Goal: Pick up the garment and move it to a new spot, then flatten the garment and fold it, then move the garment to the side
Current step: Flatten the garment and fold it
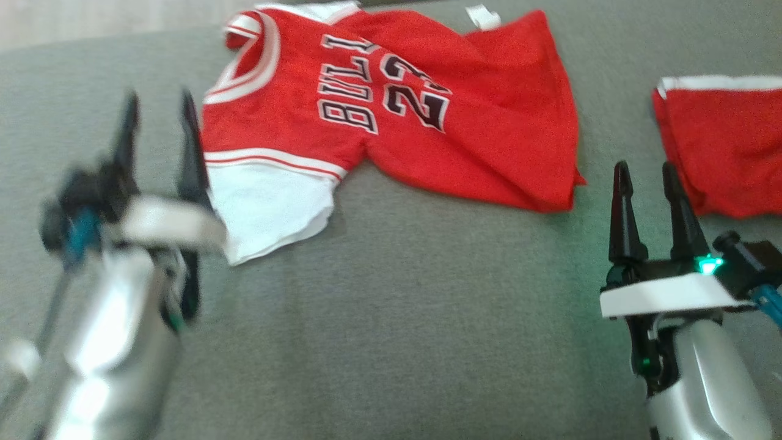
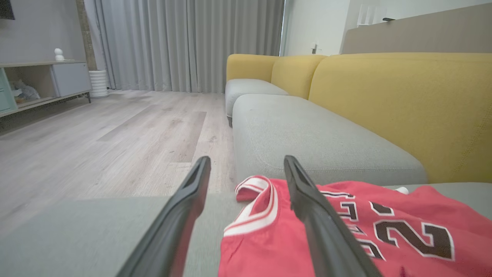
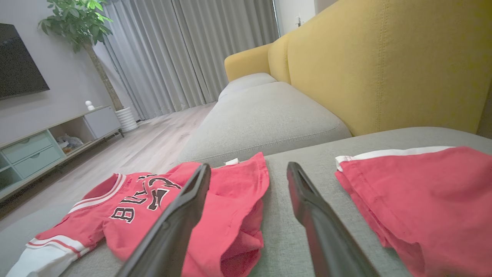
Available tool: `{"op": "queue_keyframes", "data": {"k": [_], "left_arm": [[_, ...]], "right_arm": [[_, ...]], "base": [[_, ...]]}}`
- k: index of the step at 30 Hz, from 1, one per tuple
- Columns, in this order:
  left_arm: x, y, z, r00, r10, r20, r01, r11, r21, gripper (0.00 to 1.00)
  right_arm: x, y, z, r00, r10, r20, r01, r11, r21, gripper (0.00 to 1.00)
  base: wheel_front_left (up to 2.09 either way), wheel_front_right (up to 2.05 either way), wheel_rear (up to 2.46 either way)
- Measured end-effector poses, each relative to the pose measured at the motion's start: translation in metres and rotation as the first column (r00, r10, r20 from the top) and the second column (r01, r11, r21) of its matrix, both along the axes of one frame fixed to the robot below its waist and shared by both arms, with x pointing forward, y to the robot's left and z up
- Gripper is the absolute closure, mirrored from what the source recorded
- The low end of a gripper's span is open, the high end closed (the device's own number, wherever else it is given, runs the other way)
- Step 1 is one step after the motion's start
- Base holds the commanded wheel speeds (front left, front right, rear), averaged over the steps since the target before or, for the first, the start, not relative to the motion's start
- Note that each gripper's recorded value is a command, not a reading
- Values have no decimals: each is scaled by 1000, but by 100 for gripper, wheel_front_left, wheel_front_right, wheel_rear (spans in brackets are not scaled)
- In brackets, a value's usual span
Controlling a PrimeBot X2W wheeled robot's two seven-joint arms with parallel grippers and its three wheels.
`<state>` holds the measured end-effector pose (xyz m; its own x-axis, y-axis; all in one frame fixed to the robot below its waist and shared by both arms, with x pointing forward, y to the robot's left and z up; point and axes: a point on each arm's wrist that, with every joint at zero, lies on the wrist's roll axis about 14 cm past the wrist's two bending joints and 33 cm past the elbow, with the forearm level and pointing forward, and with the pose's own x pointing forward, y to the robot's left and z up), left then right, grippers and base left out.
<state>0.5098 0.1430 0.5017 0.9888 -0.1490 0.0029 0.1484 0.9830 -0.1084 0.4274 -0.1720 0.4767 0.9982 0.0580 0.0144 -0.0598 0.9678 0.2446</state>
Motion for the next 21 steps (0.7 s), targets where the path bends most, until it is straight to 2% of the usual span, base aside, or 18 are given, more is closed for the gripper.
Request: {"op": "queue_keyframes", "data": {"k": [5,8,15,18,21], "left_arm": [[-55,5,-10,999,52,-16,-52,997,-55,0],[-72,5,-15,998,64,-28,-66,995,-77,0],[-68,6,-16,997,72,-20,-73,994,-78,0],[-64,8,-22,997,76,-33,-78,993,-83,0],[-60,10,-29,996,75,-49,-78,993,-83,0]], "right_arm": [[-6,14,-3,999,38,-11,-38,999,3,0],[-4,21,-3,998,56,-12,-56,998,6,0],[12,23,-19,995,70,-65,-73,996,-46,0],[34,22,-18,994,69,-88,-75,995,-70,0],[63,18,-24,984,58,-166,-76,992,-102,0]], "base": [[0,0,0],[0,0,0],[0,0,0],[0,0,0],[0,0,0]]}}
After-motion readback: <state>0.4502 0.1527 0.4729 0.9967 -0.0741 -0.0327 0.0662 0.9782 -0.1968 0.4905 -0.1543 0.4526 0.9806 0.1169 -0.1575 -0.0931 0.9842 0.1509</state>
